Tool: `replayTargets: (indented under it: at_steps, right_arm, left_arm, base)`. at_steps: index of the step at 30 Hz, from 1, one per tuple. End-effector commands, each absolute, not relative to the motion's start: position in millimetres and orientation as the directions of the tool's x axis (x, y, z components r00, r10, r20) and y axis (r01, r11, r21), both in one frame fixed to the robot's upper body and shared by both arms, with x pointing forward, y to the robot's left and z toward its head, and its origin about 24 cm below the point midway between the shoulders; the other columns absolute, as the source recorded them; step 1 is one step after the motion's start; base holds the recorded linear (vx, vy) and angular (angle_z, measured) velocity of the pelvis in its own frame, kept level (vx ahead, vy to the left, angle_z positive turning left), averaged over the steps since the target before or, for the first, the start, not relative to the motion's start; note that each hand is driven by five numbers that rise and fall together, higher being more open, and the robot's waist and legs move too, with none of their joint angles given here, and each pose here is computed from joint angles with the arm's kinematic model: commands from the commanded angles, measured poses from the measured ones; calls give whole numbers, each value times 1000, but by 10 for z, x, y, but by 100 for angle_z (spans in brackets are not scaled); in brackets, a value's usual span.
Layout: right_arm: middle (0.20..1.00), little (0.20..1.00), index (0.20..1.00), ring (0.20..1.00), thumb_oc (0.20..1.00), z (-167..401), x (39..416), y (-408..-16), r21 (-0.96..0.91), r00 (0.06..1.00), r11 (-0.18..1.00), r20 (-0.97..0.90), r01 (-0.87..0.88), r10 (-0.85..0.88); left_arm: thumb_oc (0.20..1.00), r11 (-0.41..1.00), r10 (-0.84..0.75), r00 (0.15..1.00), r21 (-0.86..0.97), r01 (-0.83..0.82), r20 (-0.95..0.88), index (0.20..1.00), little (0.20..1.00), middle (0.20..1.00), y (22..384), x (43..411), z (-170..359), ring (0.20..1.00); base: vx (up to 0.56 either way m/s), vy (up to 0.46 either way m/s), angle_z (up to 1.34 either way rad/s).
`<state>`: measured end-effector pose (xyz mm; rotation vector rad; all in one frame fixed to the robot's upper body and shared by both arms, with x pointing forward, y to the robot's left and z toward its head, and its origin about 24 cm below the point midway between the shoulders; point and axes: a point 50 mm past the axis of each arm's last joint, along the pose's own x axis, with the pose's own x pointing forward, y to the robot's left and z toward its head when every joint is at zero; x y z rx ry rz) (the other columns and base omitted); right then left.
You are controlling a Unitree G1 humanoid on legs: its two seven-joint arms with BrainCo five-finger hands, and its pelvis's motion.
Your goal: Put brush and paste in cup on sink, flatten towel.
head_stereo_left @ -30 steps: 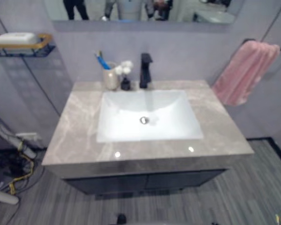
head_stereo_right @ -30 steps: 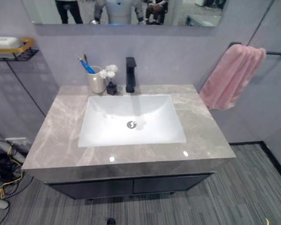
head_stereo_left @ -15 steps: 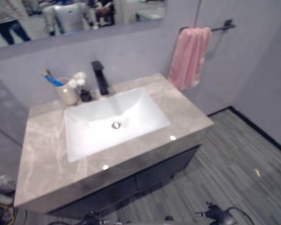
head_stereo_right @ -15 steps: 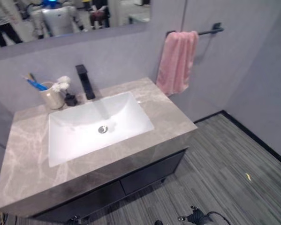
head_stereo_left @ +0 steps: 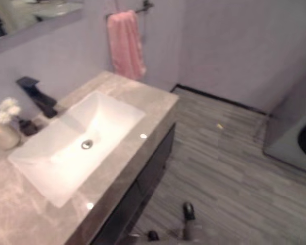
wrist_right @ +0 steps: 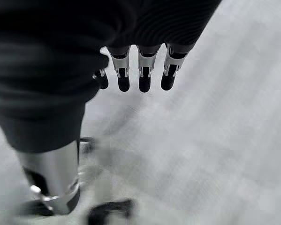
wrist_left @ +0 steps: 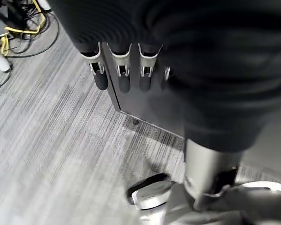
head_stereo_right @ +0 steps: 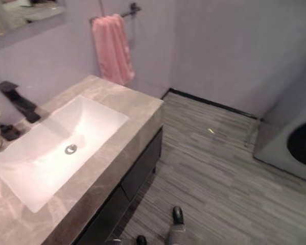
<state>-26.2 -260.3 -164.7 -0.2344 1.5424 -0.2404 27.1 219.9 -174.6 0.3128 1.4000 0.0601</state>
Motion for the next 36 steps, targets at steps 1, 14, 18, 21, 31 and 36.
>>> replayTargets:
  at_steps: [1, 14, 18, 21, 31, 36]
  right_arm:
    - [1000, 1000, 1000, 1000, 1000, -1610, -15, -2750, -344, 77, 938, -937, -32, -341]
    - [1000, 1000, 1000, 1000, 1000, -1499, 693, -2843, -394, 328, 915, -879, -87, -347]
    - [1000, 1000, 1000, 1000, 1000, -1487, 674, -2887, -411, 322, 907, -874, -94, -363]
    - [1000, 1000, 1000, 1000, 1000, -1454, 776, -2927, -432, 345, 892, -864, -135, -367]
    - [1000, 1000, 1000, 1000, 1000, -1422, 1025, -2838, -423, 424, 903, -833, -77, -355]
    - [1000, 1000, 1000, 1000, 1000, -1477, 975, -2729, -391, 408, 916, -854, -91, -324]
  left_arm:
    - [1000, 924, 287, 293, 344, 167, -912, 1000, 1000, 1000, 2522, 561, -1628, 1000]
    - [1000, 859, 258, 422, 406, 311, -869, 1000, 1000, 1000, 2503, 959, -1548, 1000]
    - [1000, 842, 253, 450, 424, 333, -856, 1000, 1000, 1000, 2485, 1057, -1527, 1000]
    - [1000, 841, 258, 476, 438, 317, -840, 1000, 1000, 1000, 2486, 1164, -1497, 1000]
    - [1000, 849, 267, 398, 409, 334, -878, 1000, 1000, 1000, 2500, 942, -1566, 1000]
    - [1000, 865, 272, 375, 396, 309, -886, 1000, 1000, 1000, 2495, 854, -1587, 1000]
  base:
    - [7, -55, -33]
    - [4, -247, -82]
    - [16, -286, -11]
    - [-23, -269, -26]
    - [60, -21, -12]
    - [183, 146, -16]
